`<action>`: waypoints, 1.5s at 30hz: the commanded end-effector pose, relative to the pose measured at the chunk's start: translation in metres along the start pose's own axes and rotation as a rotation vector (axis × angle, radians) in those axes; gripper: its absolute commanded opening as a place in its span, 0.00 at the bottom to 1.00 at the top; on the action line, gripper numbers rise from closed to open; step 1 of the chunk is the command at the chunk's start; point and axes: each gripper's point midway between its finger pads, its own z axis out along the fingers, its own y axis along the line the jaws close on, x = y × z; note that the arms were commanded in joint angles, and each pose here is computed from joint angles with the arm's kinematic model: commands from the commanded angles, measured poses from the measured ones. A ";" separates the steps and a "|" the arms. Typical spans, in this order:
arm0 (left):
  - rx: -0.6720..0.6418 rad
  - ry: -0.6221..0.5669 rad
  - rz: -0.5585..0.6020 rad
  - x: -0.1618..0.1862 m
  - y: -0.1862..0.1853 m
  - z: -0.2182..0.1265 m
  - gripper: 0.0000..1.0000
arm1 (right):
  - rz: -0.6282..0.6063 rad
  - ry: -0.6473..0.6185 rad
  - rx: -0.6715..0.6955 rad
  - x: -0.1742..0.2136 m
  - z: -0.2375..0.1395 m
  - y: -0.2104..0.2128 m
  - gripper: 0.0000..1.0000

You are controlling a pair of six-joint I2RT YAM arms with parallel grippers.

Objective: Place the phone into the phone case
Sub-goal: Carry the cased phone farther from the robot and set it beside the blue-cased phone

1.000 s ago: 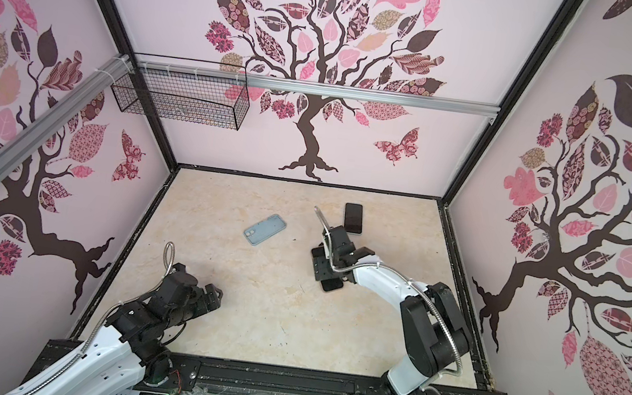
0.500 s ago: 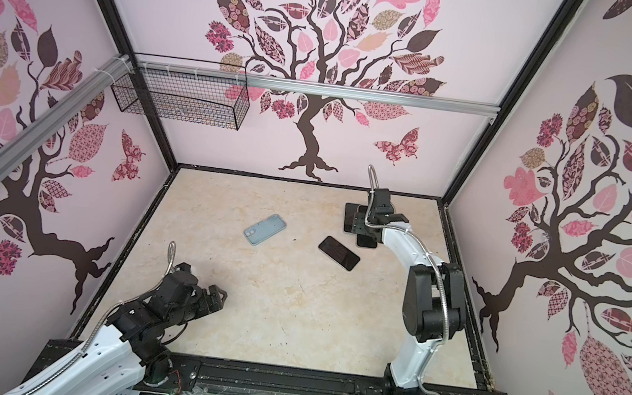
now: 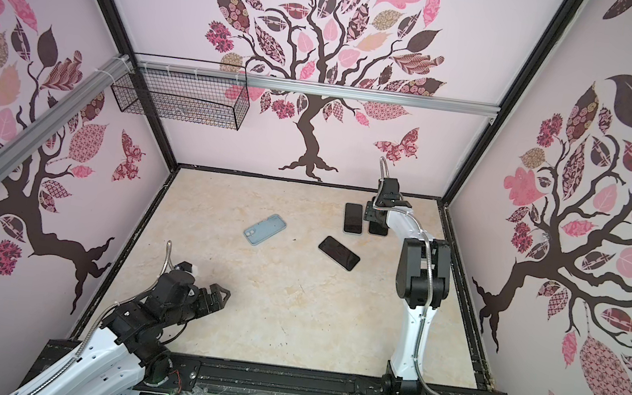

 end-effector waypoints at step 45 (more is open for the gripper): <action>-0.074 -0.086 -0.027 -0.020 0.005 -0.017 0.97 | -0.054 0.165 0.017 0.024 0.075 -0.004 0.76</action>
